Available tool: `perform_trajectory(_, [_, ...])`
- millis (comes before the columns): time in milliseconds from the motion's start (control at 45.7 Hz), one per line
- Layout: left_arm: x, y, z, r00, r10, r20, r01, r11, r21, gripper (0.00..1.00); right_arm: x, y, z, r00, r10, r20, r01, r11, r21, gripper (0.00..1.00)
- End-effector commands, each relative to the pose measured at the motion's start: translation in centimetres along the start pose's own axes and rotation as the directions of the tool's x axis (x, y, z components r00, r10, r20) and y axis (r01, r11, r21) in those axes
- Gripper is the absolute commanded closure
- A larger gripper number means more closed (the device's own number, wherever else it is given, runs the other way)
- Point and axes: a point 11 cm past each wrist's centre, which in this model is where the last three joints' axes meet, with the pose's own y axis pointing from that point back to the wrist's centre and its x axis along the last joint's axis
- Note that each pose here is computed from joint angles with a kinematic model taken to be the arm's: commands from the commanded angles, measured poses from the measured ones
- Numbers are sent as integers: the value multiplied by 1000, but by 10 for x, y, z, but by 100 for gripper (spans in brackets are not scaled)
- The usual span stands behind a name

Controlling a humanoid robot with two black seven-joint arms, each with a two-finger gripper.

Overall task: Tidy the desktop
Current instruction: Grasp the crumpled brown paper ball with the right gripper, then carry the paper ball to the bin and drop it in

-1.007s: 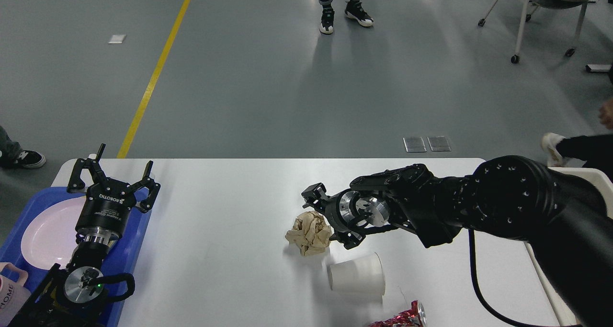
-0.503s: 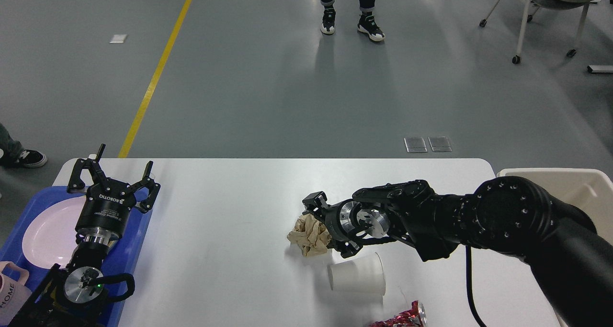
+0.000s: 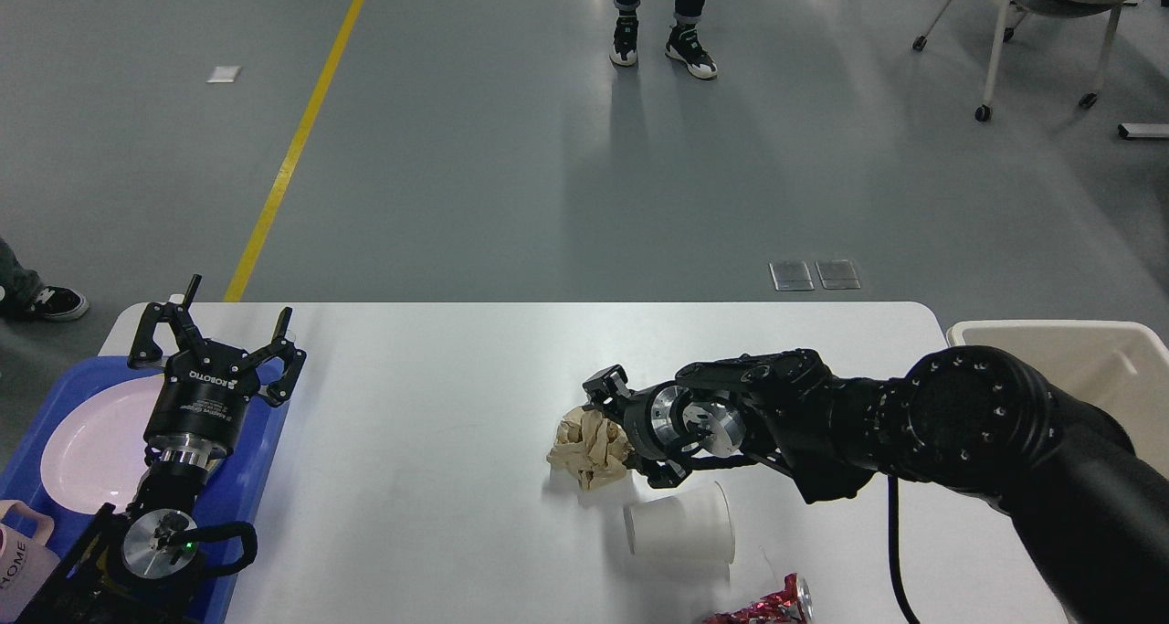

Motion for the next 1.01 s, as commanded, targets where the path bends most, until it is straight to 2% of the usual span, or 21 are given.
perform_trajectory(0, [0, 0, 0, 1000, 1, 0, -1, 1000, 0, 3, -2, -2, 5, 1000, -7, 5, 7, 1000, -9, 85])
perform_trajectory(88, [0, 0, 0, 1000, 0, 0, 0, 1000, 0, 3, -2, -2, 6, 1000, -4, 7, 4, 1000, -12, 100])
perform_trajectory(569, [0, -1, 0, 1000, -2, 0, 2, 1000, -1, 3, -5, 5, -7, 1000, -20, 8, 20, 1000, -5, 100])
perform_trajectory(766, [0, -1, 0, 1000, 0, 0, 0, 1000, -1, 3, 9, 39, -23, 999, -32, -44, 31, 999, -16, 100])
perform_trajectory(985, [0, 0, 0, 1000, 1, 0, -1, 1000, 0, 3, 38, 111, -33, 980, -59, -187, 43, 995, -90, 100])
